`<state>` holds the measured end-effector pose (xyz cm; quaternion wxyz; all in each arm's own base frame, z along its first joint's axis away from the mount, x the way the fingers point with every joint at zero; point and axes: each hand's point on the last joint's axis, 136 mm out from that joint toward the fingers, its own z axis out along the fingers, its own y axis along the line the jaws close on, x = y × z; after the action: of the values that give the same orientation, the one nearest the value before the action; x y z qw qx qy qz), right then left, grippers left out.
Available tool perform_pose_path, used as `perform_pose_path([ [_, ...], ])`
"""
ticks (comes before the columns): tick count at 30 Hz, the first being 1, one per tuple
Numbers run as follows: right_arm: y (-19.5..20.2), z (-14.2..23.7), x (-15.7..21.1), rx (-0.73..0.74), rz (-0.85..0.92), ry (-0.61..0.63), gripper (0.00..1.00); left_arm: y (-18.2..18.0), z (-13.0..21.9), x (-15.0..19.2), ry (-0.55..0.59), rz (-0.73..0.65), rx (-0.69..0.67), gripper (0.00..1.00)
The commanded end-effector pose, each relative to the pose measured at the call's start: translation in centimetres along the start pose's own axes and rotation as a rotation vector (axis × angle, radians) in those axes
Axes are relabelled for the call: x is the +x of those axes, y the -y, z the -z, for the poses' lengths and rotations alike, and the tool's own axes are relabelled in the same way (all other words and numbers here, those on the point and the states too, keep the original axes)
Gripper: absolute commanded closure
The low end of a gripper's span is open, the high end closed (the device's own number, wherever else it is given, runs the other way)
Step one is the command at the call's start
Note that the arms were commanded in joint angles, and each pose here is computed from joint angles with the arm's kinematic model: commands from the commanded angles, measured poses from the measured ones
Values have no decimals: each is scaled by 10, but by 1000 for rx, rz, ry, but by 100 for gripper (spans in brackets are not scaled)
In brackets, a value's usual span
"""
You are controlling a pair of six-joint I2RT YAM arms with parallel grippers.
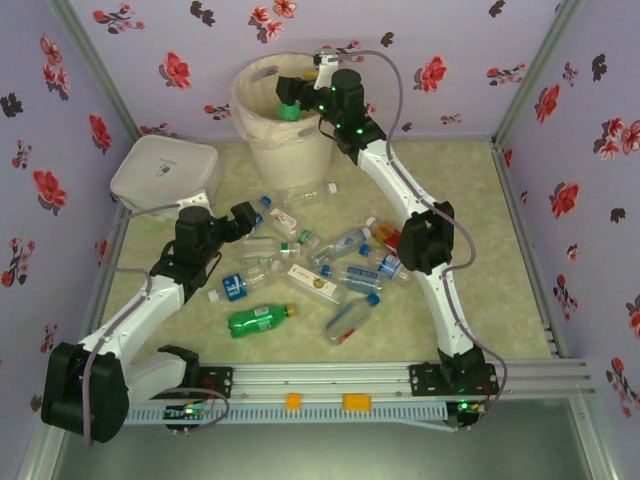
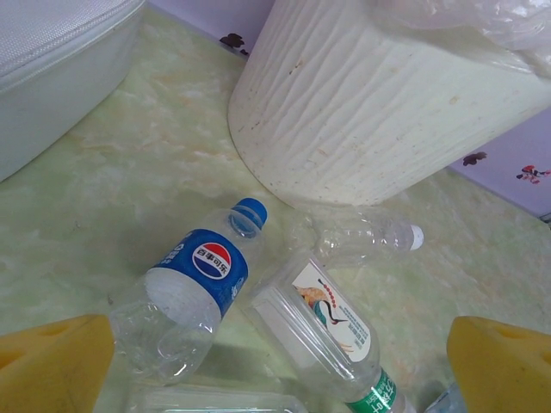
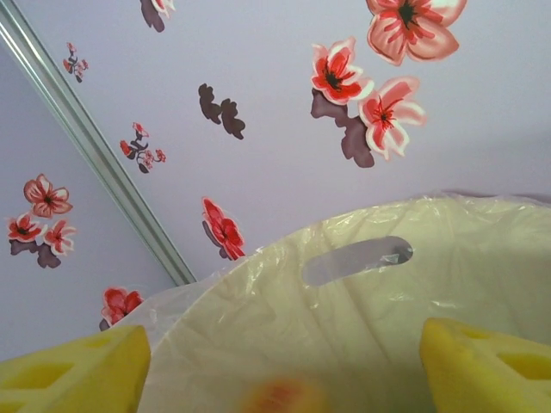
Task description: Put the plastic bottles in the bin
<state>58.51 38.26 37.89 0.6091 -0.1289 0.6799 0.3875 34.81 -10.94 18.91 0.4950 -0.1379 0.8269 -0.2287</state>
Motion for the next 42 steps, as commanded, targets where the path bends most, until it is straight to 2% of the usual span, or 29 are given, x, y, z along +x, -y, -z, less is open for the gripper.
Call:
perform_pose_path([
  [1, -12, 6, -30, -14, 39, 59, 13, -4, 4, -1, 0, 5, -8, 0],
  [6, -36, 23, -57, -60, 46, 73, 7, -4, 4, -1, -1, 7, -8, 0],
  [8, -47, 34, -68, -81, 53, 70, 1, -4, 4, -2, -2, 5, -9, 0],
  [11, -57, 51, -80, -86, 59, 62, 1, -3, 3, -2, -8, 6, -10, 0],
  [17, -57, 96, -70, -7, 67, -32, 0, -5, 6, 4, -56, -7, -32, 0],
  [21, -48, 127, -41, 62, 45, -144, 0, -12, 13, 14, -119, -28, -70, 0],
  [28, -20, 185, 40, 193, -32, -329, 0, -30, 41, 41, -272, -54, -157, 0],
  [35, 8, 233, 110, 322, -123, -426, 0, -40, 60, 74, -399, -16, -176, 0],
  [42, 20, 260, 137, 387, -163, -443, 0, -32, 54, 102, -501, -26, -131, 0],
])
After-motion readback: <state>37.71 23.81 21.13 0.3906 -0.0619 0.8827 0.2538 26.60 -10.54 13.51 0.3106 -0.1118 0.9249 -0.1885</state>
